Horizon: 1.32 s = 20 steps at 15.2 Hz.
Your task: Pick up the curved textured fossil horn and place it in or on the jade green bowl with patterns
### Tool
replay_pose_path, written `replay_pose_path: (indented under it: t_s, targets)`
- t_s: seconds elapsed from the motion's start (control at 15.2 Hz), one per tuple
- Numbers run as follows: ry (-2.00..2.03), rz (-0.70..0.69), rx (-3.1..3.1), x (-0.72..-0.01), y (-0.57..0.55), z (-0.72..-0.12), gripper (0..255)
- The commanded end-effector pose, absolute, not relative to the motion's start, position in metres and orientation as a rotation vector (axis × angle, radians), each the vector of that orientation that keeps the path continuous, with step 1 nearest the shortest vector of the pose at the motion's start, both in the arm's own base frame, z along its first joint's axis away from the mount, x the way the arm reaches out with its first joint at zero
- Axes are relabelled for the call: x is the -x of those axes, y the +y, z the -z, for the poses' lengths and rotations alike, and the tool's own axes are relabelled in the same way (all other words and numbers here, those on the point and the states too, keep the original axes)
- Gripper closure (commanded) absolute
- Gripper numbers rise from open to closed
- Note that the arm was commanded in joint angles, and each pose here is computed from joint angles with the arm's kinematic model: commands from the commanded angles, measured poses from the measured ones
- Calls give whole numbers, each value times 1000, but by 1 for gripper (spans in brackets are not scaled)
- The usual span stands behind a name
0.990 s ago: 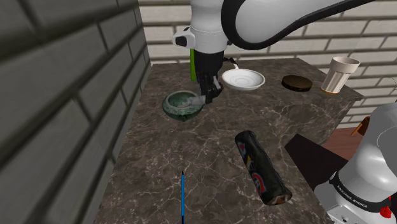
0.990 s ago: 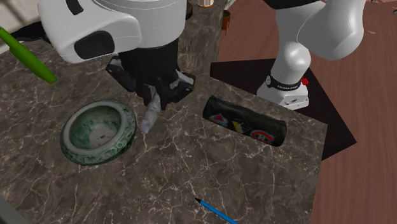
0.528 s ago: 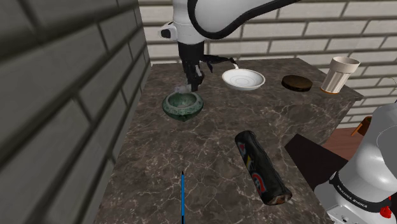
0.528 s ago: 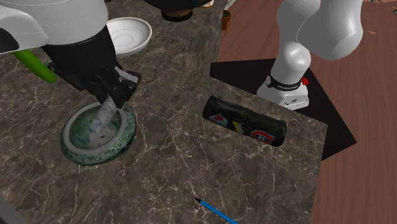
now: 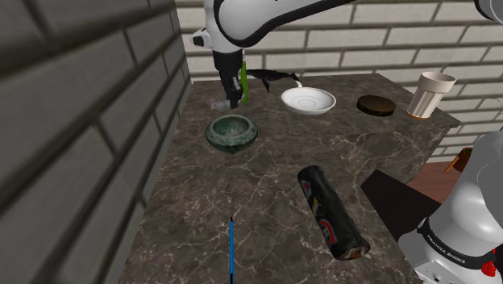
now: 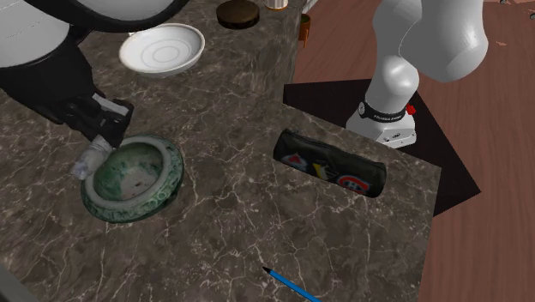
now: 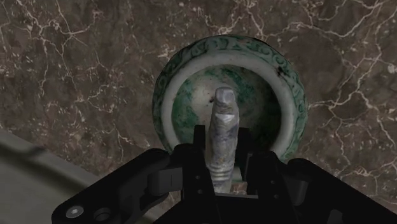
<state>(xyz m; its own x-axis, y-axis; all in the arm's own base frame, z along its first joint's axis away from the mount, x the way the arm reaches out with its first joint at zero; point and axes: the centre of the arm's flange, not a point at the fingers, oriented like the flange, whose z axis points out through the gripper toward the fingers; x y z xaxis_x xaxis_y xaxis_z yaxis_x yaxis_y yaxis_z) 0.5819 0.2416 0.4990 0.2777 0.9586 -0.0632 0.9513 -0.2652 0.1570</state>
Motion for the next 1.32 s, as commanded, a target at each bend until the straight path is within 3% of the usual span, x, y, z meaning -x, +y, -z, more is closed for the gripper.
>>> replay_pose_path:
  t_s: [0.0, 0.59, 1.12, 1.19, 1.25]
  targets:
    - [1795, -67, -2375, -585, 242, -489, 255]
    - [1795, -67, -2375, -585, 242, -437, 255]
    - [1795, -67, -2375, -585, 242, -437, 255]
    - [1795, -67, -2375, -585, 242, -437, 0]
    - [1795, -67, -2375, -585, 242, -437, 0]
